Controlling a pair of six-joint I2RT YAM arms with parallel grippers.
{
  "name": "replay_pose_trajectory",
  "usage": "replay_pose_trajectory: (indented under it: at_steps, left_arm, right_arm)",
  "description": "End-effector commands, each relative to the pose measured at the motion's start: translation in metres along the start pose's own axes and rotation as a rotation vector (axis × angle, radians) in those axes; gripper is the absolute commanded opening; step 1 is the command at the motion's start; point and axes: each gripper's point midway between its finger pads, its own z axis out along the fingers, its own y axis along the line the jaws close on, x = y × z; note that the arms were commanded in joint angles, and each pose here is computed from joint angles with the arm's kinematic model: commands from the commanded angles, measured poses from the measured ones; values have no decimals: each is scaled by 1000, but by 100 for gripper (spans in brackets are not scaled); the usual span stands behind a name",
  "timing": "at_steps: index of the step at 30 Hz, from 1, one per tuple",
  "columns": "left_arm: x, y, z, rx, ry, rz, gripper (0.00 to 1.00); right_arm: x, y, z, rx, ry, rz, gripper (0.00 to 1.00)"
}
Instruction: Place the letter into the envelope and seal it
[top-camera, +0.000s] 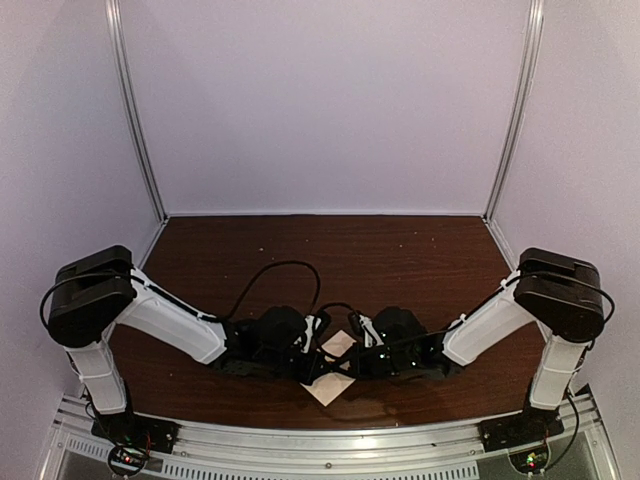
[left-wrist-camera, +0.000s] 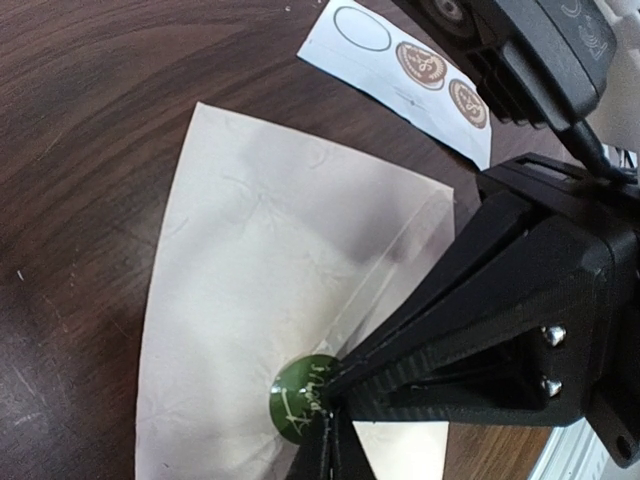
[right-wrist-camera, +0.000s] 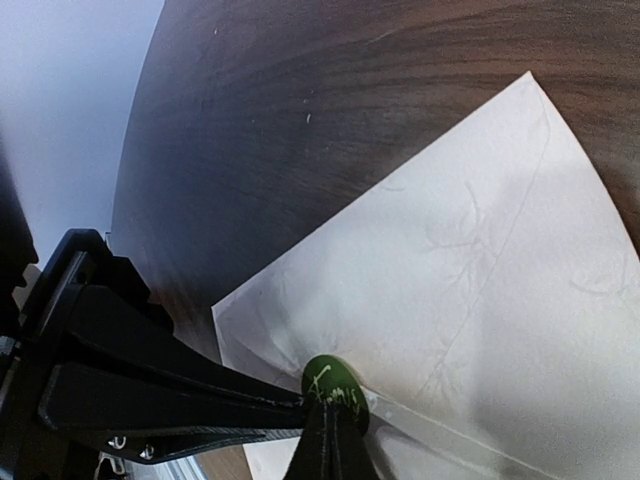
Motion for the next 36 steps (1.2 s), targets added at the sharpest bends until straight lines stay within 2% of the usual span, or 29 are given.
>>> replay_pose_trajectory:
  at_steps: [1,14,26,36]
  left_arm:
    - [7,-2,7,28,8,-8,0]
    - [26,17,5,-41,56,-26,0]
    - [28,20,3,-52,62,-27,0]
    - [28,19,2,-53,61,-26,0]
  right_arm:
    - [15,-40,2,140,29,29,0]
    - [-6,-19,-15,81,-32,33,0]
    - [-14,17,-19,-11,-23,-58,0]
    - [-13,7,-3,10,-10,-47,0]
